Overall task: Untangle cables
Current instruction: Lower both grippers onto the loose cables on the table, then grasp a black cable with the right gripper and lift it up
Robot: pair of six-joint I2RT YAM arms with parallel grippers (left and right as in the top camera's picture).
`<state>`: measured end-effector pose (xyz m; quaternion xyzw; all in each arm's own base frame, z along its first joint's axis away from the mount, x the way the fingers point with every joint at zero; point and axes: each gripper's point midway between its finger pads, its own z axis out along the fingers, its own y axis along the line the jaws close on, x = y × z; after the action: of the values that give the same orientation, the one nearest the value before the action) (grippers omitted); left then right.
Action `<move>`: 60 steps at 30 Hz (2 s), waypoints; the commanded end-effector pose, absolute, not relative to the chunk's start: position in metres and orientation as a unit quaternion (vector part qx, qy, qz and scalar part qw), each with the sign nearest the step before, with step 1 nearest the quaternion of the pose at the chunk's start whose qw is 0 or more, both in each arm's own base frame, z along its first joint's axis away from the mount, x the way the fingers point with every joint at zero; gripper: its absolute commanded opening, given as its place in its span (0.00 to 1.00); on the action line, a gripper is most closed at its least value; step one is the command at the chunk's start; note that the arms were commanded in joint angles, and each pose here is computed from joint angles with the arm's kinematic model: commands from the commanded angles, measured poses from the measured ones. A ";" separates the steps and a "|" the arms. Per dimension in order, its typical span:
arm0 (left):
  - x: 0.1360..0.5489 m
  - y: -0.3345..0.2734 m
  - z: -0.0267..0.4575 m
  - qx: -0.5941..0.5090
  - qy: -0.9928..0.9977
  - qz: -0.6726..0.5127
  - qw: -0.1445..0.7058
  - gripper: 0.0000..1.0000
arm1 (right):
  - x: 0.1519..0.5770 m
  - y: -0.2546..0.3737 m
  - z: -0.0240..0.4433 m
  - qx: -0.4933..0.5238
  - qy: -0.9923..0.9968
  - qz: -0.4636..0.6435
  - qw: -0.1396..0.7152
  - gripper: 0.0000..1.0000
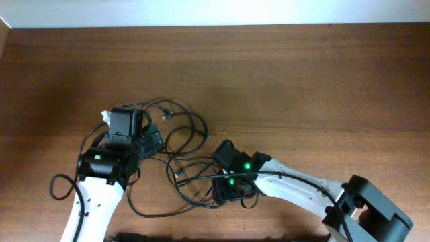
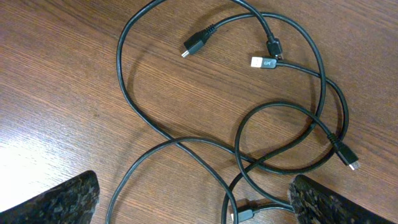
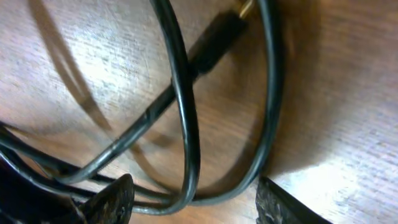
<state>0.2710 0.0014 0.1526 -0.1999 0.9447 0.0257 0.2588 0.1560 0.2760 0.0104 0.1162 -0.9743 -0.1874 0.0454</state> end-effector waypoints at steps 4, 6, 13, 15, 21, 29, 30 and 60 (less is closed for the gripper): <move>0.271 0.004 0.155 -0.199 0.943 0.031 0.263 0.99 | 0.126 0.290 0.032 0.102 -0.939 -0.287 0.162 0.63; 0.271 0.004 0.155 -0.199 0.943 0.031 0.264 0.99 | 0.128 0.289 0.032 0.100 -0.938 -0.289 0.161 0.63; 0.271 0.004 0.155 -0.199 0.943 0.031 0.263 0.99 | 0.173 0.271 0.009 0.079 -0.976 -0.199 0.041 0.57; 0.271 0.004 0.155 -0.199 0.943 0.031 0.264 0.99 | 0.178 0.267 0.007 0.076 -0.980 -0.184 0.026 0.56; 0.271 0.004 0.155 -0.199 0.943 0.031 0.263 0.99 | 0.175 0.279 0.007 0.086 -0.977 -0.196 0.015 0.52; 0.271 0.004 0.155 -0.199 0.943 0.031 0.263 0.99 | 0.168 0.276 0.005 0.078 -0.979 -0.187 0.026 0.38; 0.271 0.004 0.155 -0.199 0.943 0.031 0.263 0.99 | 0.168 0.276 0.005 0.079 -0.979 -0.188 0.026 0.36; 0.271 0.004 0.155 -0.199 0.943 0.031 0.264 0.99 | 0.302 0.134 0.405 -0.014 -0.881 -0.137 -0.452 0.04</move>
<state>0.2704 0.0015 0.1523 -0.1998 0.9450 0.0261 0.2575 0.2948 0.1603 0.3596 0.0078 -0.9099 -0.1763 -0.3755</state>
